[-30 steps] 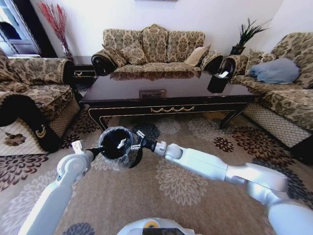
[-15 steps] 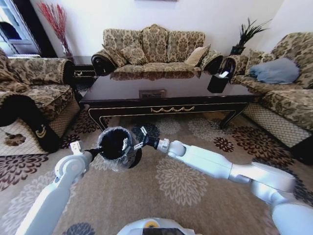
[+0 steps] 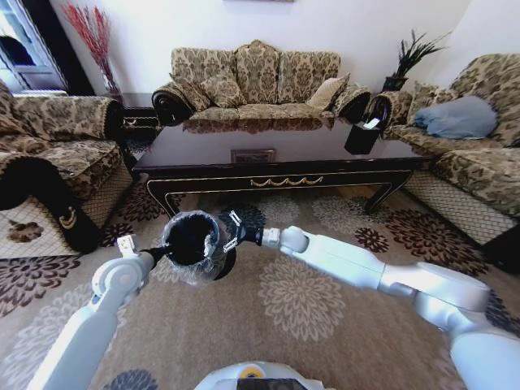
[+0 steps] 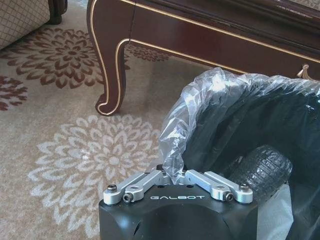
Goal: Move to the front of the table and pick up the trash from the floor, then place it into the trash bin.
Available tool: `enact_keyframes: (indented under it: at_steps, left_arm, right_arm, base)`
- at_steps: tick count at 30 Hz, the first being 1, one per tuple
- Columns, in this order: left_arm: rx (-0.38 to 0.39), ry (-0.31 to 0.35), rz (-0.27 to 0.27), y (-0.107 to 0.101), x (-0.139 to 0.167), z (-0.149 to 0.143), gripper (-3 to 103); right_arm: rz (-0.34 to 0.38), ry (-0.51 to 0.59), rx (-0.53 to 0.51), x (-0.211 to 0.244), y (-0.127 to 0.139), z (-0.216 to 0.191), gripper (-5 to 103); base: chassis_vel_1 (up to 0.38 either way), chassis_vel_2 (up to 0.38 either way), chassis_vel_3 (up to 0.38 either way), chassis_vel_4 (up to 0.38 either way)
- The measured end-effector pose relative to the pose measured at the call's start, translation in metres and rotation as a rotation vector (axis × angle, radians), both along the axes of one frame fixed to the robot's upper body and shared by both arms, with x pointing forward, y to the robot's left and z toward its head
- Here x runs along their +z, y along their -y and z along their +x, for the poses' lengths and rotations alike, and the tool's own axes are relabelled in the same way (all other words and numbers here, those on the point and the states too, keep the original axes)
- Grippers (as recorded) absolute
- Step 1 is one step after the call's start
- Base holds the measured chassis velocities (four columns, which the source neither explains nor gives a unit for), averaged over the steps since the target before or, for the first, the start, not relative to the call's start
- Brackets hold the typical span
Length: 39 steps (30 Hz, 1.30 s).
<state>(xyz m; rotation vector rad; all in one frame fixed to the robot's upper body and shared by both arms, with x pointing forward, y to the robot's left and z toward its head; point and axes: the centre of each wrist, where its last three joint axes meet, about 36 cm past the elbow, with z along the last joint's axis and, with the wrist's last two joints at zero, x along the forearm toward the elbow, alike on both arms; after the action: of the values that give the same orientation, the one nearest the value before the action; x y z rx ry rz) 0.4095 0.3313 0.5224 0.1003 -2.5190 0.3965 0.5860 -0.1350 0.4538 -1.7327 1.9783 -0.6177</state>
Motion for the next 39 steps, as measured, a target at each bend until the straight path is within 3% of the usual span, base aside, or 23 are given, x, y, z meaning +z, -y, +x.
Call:
enact_keyframes:
  at_steps: [3,8,16,24,29,32,36,39]
  left_arm:
    - [0.000,0.000,0.001,0.000,0.000,0.000,2]
    - [-0.001,-0.002,0.002,0.000,0.000,0.000,2]
    - [-0.005,-0.005,0.003,0.002,-0.001,0.000,2]
    - [-0.002,-0.005,0.008,0.000,0.000,0.000,2]
    - [0.003,-0.007,0.008,-0.001,-0.001,-0.003,2]
    - [0.005,-0.008,0.008,-0.001,-0.001,-0.004,2]
    - [0.006,-0.003,0.007,-0.001,0.001,-0.006,2]
    - [0.008,-0.004,0.007,-0.001,0.000,-0.006,2]
  right_arm:
    - [-0.013,0.039,0.024,0.005,0.000,0.008,100]
    - [-0.062,0.217,0.112,0.033,-0.001,0.036,100]
    - [-0.073,0.276,0.123,0.044,0.005,0.043,100]
    - [0.035,0.339,0.076,0.031,-0.017,0.031,100]
    - [0.117,0.294,0.043,0.018,-0.034,0.022,100]
    - [0.122,0.295,0.045,0.017,-0.037,0.020,100]
    - [0.132,0.421,0.112,0.033,-0.057,0.026,100]
    - [0.120,0.433,0.121,0.034,-0.055,0.031,100]
  base:
    - [0.000,0.000,0.000,0.000]
    - [0.000,0.000,0.000,0.000]
    - [0.000,0.000,0.000,0.000]
    - [0.000,0.000,0.000,0.000]
    - [0.000,0.000,0.000,0.000]
    - [0.000,0.000,0.000,0.000]
    - [0.000,0.000,0.000,0.000]
    - [0.000,0.000,0.000,0.000]
